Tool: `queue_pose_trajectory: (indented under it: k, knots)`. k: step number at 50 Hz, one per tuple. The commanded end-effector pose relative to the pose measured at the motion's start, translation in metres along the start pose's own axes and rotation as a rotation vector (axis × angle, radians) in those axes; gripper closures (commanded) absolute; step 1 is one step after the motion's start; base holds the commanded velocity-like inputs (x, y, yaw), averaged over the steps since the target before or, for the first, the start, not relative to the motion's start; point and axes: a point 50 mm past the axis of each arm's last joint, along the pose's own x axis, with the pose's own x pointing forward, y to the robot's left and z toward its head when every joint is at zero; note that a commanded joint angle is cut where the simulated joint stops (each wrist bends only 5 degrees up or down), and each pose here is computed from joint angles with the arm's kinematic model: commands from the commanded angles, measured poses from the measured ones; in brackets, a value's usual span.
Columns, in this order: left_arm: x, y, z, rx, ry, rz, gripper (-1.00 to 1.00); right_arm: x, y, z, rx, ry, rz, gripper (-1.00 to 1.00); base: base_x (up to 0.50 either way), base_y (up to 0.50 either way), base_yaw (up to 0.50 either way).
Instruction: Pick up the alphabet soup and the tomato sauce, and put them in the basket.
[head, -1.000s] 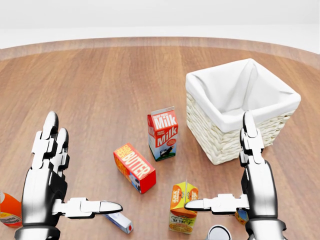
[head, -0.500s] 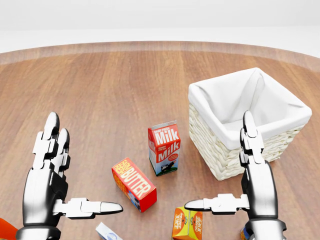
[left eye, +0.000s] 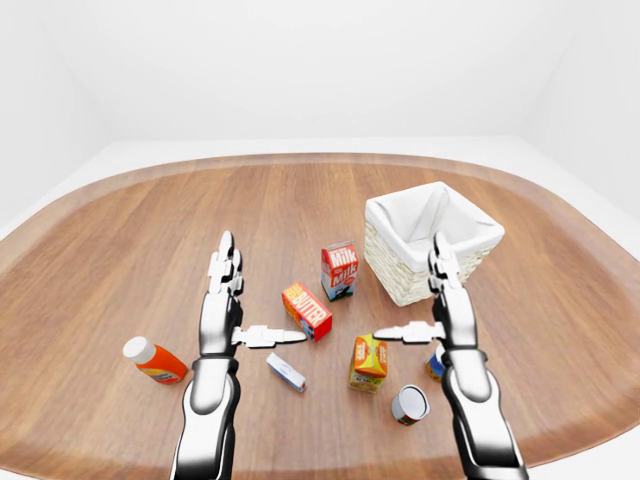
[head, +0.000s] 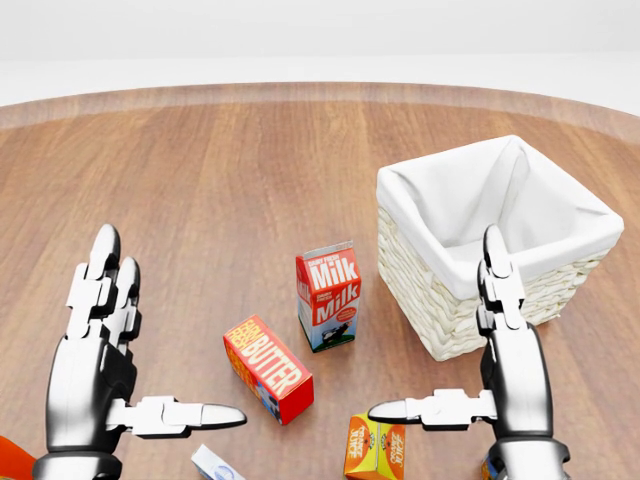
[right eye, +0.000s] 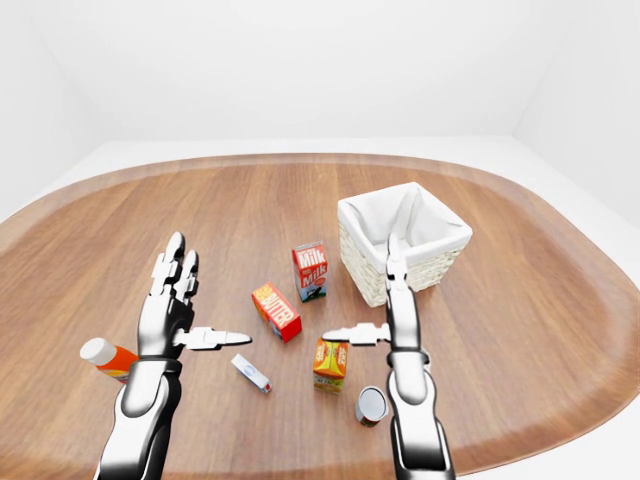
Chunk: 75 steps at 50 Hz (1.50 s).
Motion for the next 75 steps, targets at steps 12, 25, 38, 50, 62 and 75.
queue_pose_trajectory:
  k: [12, 25, 38, 50, 62, 75]
  knots:
    - [0.001, -0.001, -0.001, 0.011, 0.003, -0.008, -1.00, -0.003, -0.003, 0.005, -0.020, -0.020, 0.002, -1.00, 0.00, 0.00, 0.00]
    - [0.000, -0.002, -0.007, 0.013, 0.031, -0.011, -1.00, -0.023, -0.013, 0.051, -0.450, -0.169, -0.016, -1.00, 0.00, 0.00, 0.00]
    - [0.001, -0.001, -0.008, 0.015, 0.032, -0.009, -1.00, -0.031, -0.017, 0.061, -0.773, -0.162, -0.007, -1.00, 0.00, 0.00, 0.00]
    - [0.002, 0.000, -0.009, 0.011, 0.037, 0.002, -1.00, -0.041, -0.031, 0.066, -0.966, -0.070, -0.006, -1.00, 0.00, 0.00, 0.00]
    - [0.001, 0.000, -0.007, 0.014, 0.031, 0.001, -1.00, -0.044, -0.046, 0.051, -1.129, 0.054, -0.023, -1.00, 0.00, 0.00, 0.00]
    - [0.002, 0.001, -0.007, 0.012, 0.027, 0.006, -1.00, -0.047, -0.055, 0.042, -1.191, 0.125, -0.001, -1.00, 0.00, 0.00, 0.00]
